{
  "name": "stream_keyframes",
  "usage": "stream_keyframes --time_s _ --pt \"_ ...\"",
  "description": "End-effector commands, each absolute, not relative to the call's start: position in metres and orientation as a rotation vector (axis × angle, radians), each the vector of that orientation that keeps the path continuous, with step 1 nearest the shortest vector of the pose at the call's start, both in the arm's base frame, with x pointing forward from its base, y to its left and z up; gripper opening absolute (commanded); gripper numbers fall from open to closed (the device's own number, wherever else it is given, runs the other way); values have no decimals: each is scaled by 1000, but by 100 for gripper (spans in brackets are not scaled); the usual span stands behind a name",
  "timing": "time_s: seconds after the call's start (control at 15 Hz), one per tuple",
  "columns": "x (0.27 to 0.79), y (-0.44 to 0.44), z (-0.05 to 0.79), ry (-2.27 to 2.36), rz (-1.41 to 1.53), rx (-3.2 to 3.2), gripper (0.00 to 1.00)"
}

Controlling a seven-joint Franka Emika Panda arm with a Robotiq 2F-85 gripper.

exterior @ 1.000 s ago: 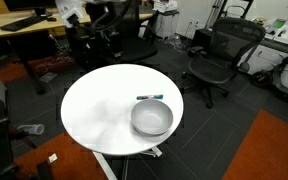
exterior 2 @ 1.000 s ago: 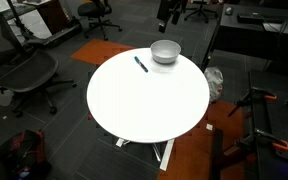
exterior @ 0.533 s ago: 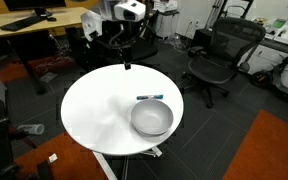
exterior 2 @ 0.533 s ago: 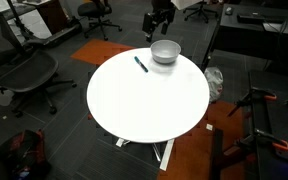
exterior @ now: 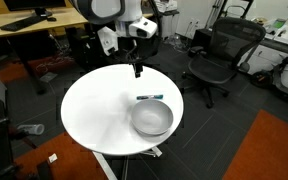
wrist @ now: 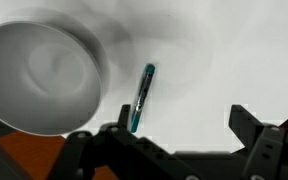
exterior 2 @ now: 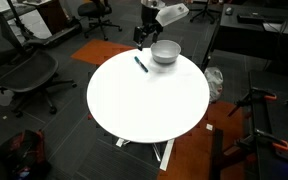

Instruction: Put the marker into the bowl

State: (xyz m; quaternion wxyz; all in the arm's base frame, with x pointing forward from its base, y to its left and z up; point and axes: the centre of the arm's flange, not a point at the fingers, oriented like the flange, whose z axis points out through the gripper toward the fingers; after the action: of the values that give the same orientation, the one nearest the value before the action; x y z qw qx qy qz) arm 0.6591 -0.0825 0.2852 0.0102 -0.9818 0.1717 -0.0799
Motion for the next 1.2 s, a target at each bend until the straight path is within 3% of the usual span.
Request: stream_keyframes --time_s 0.0,1.13 --pt "688 -90 263 585 -280 -3051 100" --pt "737 -119 160 762 -247 -3078 100"
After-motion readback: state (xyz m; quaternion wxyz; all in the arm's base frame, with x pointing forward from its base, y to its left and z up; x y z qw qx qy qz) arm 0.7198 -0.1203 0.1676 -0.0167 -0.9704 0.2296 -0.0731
